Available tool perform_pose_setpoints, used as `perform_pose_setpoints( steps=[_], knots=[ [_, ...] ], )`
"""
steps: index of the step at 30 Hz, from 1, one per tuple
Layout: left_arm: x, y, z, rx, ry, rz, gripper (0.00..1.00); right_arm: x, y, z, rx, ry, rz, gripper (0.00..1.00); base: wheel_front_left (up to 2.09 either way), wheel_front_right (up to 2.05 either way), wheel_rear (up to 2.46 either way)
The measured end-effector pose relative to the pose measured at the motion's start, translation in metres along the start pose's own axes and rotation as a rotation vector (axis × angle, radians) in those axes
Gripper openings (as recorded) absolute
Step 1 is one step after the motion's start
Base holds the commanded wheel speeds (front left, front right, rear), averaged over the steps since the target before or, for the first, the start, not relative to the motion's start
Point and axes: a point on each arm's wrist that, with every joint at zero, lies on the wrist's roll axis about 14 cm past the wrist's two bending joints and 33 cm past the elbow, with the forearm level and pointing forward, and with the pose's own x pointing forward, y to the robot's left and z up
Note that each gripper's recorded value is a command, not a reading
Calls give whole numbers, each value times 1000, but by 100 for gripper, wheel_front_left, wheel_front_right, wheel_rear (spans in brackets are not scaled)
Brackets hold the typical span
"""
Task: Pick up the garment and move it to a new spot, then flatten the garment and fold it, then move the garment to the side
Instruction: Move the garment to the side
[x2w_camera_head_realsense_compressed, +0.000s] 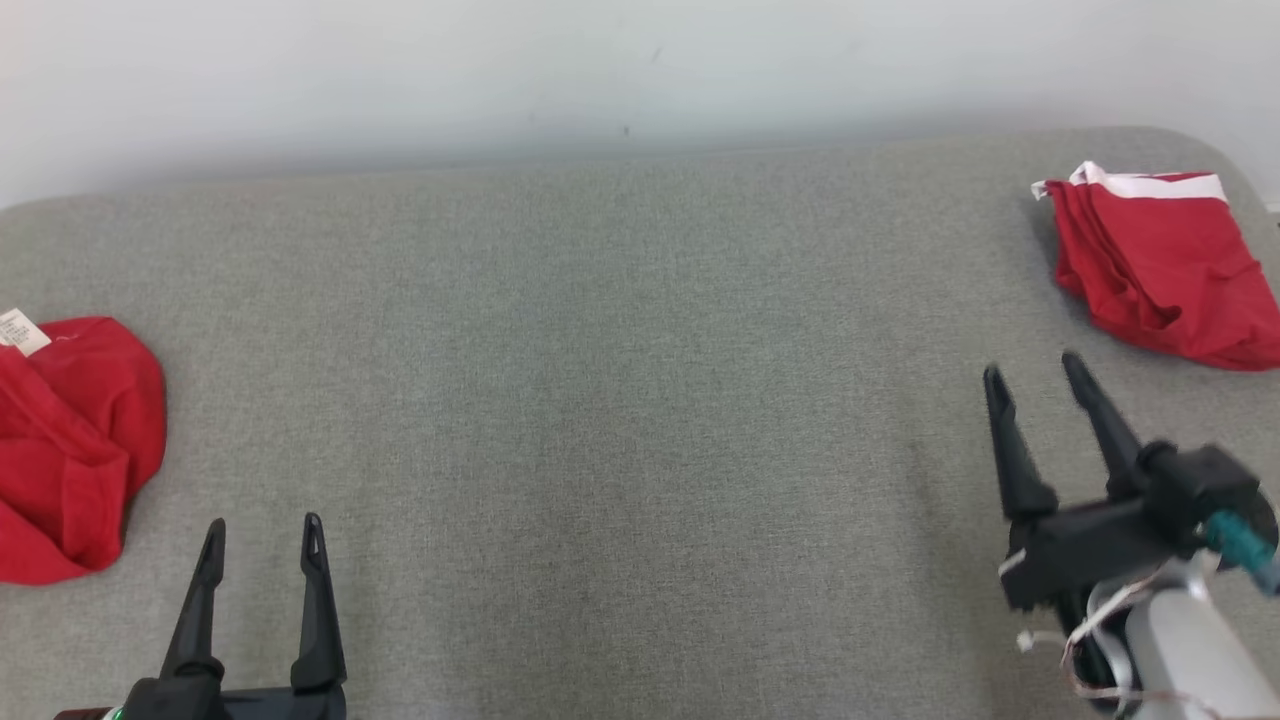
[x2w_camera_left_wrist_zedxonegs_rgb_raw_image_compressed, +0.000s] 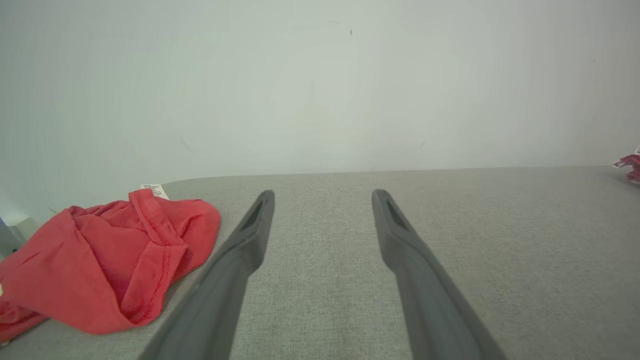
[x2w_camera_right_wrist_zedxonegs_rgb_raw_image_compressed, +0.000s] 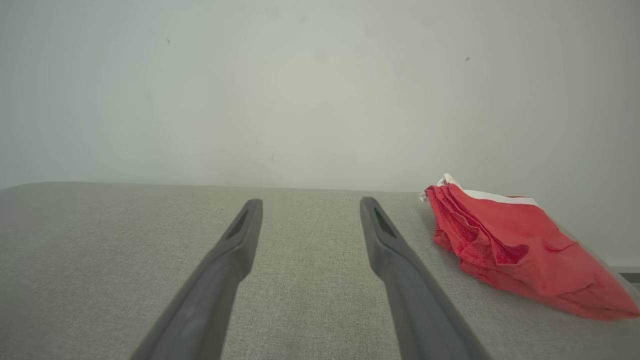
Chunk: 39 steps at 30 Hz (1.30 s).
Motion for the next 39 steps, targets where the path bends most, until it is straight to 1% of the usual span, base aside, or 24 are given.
perform_pose_setpoints(
  steps=[4,9,16,25,39],
  knots=[
    [-1,-4,0,-7,0,-13,100,-18,6,-10,8,13,-12,100,0,0,0],
    [-3,-7,-1,-13,7,-30,100,-43,12,-25,78,40,-60,100,0,0,0],
    [-8,-7,-4,-20,19,-29,100,-67,24,-35,115,61,-82,100,0,0,0],
    [-14,-8,-9,-12,37,-28,100,-73,31,-28,114,37,-83,100,0,0,0],
    [-24,0,-10,-2,47,-13,100,-78,40,-29,119,41,-66,100,0,0,0]
  ],
)
